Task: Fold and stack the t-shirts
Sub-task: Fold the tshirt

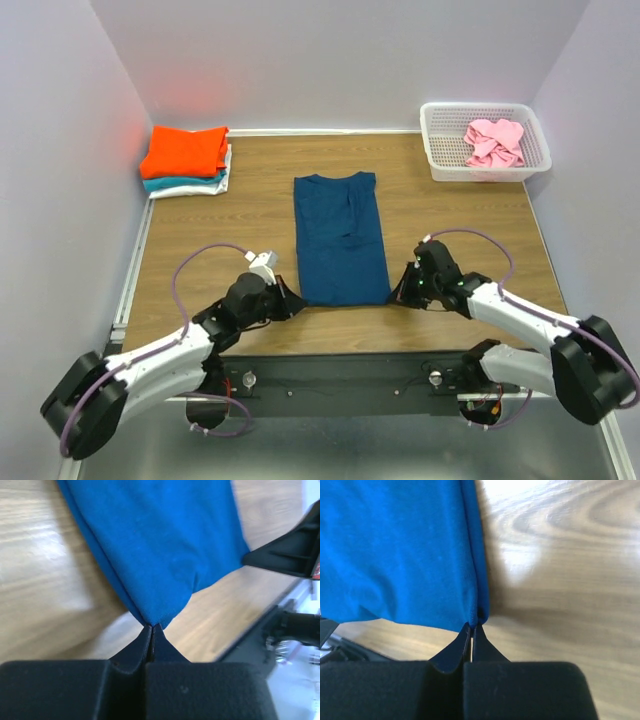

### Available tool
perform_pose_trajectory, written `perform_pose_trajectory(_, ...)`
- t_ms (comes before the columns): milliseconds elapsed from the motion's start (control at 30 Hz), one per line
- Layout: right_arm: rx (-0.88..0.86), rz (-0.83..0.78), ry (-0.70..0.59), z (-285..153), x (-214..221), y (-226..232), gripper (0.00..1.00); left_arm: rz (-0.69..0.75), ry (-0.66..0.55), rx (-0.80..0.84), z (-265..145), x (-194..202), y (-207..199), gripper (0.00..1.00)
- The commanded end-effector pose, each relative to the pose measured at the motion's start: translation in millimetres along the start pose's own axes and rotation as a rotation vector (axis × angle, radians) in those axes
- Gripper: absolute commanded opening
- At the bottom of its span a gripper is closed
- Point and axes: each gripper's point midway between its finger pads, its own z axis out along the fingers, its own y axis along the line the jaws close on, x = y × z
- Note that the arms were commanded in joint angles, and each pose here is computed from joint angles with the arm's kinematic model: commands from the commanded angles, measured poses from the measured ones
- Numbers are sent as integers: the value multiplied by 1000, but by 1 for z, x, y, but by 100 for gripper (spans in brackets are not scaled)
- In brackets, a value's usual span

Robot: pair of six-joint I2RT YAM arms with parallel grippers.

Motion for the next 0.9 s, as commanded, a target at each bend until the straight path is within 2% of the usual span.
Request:
perform_pose_trajectory(0,-18,8,5,-22,5,5,1,-79,-47,-62,-15,-2,8,0)
perform_pose_trajectory(33,-31,1,-11,-26,1,10,1,-82,-58,-55,-18,-5,5,0)
perform_pose_trajectory(67,-49,-5,-33,-31,-4,15,1,-79,-120,-59,-21,-18,4,0)
perform_pose_trajectory(200,-66,-17,-138,-44,-32,32,1,-86,-183,-23,-28,-38,-12,0)
perform_pose_trajectory(367,-66,-49,-294,-63,-82,62,1,-51,-306,-74,-36,-81,-27,0)
perform_pose_trajectory(467,-87,-69,-334,-73,-99,80,1,-24,-361,-86,-40,-110,-45,0)
perform_pose_trajectory(700,-44,-96,-471,-89,-145,98,1,40,-461,-174,-34,-167,-47,0)
perform_pose_trajectory(867,-20,-117,-507,-89,-173,109,1,84,-528,-194,-36,-211,-48,0)
